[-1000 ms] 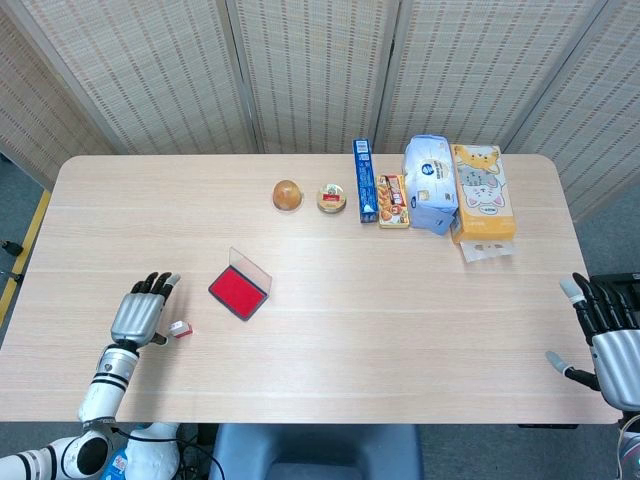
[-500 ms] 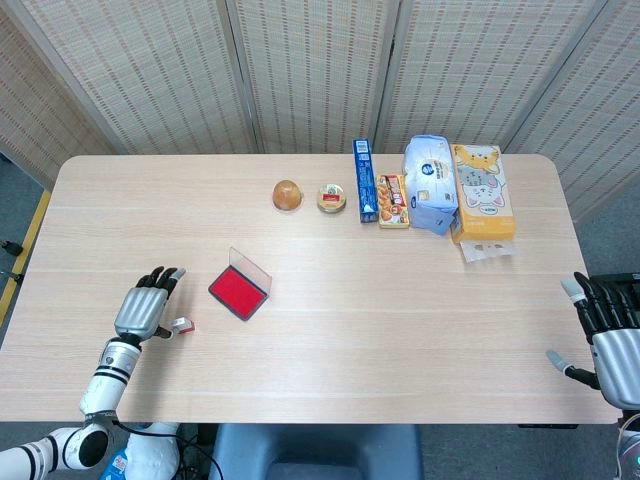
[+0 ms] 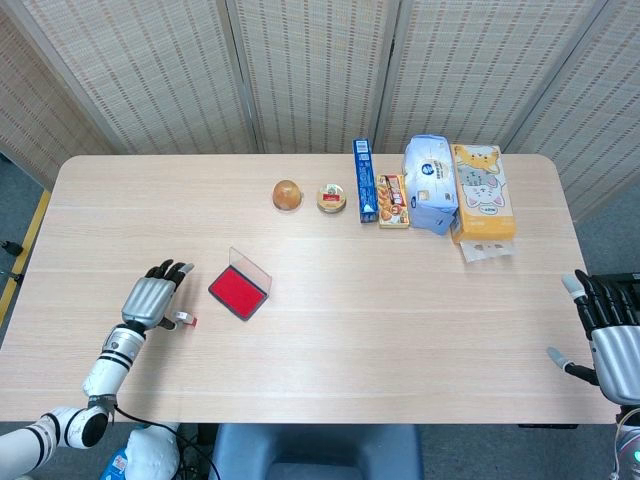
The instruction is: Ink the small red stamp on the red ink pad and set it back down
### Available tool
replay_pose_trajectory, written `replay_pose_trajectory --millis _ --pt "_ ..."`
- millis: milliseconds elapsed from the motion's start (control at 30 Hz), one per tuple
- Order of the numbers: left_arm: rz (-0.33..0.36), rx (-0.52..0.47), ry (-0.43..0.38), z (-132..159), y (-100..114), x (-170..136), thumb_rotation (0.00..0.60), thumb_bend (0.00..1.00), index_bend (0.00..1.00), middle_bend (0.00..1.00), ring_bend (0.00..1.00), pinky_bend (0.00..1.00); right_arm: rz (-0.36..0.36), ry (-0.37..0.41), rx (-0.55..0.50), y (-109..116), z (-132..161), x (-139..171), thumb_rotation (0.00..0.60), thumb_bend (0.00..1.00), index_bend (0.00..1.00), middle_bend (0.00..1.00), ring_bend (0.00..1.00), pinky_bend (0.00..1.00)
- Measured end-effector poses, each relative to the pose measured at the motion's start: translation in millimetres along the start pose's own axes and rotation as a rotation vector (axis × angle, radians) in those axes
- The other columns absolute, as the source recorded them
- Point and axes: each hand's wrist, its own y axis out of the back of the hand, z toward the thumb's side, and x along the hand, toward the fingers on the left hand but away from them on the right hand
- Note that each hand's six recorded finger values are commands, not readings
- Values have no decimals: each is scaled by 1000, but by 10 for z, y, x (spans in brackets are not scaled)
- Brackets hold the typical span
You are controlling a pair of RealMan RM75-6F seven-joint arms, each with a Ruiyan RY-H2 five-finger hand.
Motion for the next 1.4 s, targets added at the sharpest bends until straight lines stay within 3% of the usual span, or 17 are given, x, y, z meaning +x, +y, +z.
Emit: replay_pose_trajectory --millis 667,967,1200,1400 --pt "-7 82 -60 -40 157 252 600 139 104 156 0 183 28 -36 10 -87 -22 -90 600 139 0 0 0 0" --pt "15 76 -61 -59 213 163 600 140 94 156 0 183 17 -27 5 -53 -17 -86 600 139 0 0 0 0" --pt "-30 42 47 -272 96 -168 600 140 80 203 3 184 9 -2 7 12 -56 -113 600 139 0 0 0 0" --pt "-63 81 176 -346 50 -388 600 140 124 286 32 216 60 36 13 -39 -103 -279 600 139 0 0 0 0"
